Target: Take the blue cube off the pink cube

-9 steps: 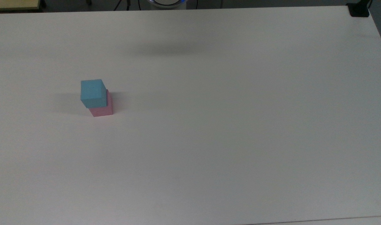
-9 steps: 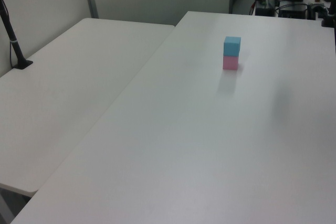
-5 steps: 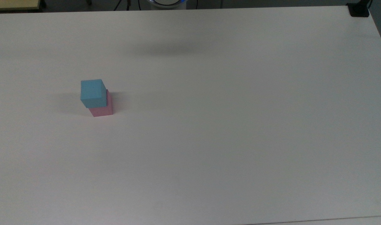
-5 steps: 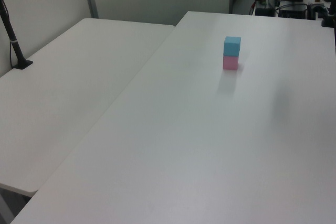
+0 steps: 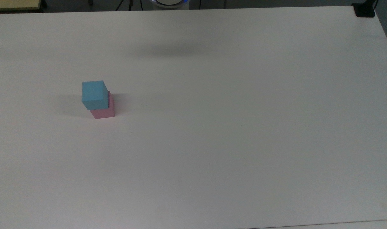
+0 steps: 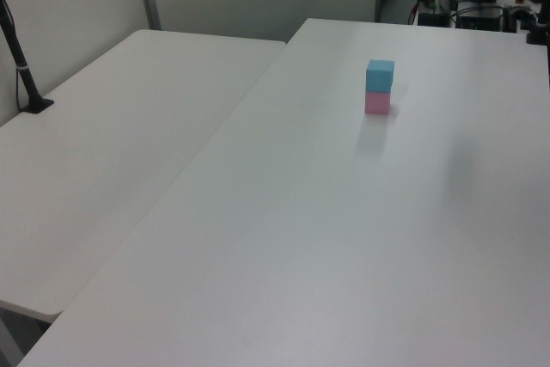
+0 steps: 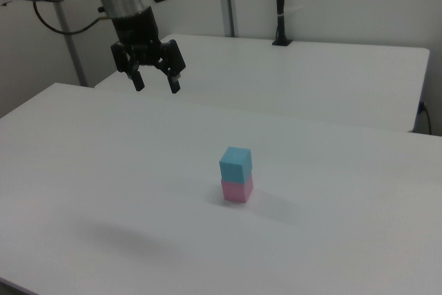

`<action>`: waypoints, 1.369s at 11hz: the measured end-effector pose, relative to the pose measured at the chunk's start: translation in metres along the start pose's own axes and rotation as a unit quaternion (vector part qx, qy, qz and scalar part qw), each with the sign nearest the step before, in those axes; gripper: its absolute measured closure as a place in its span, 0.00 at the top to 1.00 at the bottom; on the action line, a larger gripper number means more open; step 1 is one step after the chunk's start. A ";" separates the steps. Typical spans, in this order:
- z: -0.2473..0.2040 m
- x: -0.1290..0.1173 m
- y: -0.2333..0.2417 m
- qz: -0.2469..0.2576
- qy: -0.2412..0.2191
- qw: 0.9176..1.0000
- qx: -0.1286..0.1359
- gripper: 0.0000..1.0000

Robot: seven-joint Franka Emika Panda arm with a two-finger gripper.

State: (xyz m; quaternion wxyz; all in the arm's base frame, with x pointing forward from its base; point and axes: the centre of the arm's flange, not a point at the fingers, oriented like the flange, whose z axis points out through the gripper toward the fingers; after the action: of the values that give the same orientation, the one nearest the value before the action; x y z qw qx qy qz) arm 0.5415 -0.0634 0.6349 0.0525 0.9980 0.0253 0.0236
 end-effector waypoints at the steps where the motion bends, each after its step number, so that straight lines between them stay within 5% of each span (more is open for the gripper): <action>1: 0.000 0.000 0.000 0.000 0.000 1.000 0.000 1.00; 10: 0.002 -0.004 0.019 0.015 -0.004 1.000 0.003 1.00; 15: 0.015 -0.021 0.087 -0.113 -0.017 0.993 0.005 1.00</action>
State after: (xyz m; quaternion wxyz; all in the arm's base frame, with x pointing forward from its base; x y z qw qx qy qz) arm 0.5255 -0.1521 0.6279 0.0499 0.9892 0.1375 0.0008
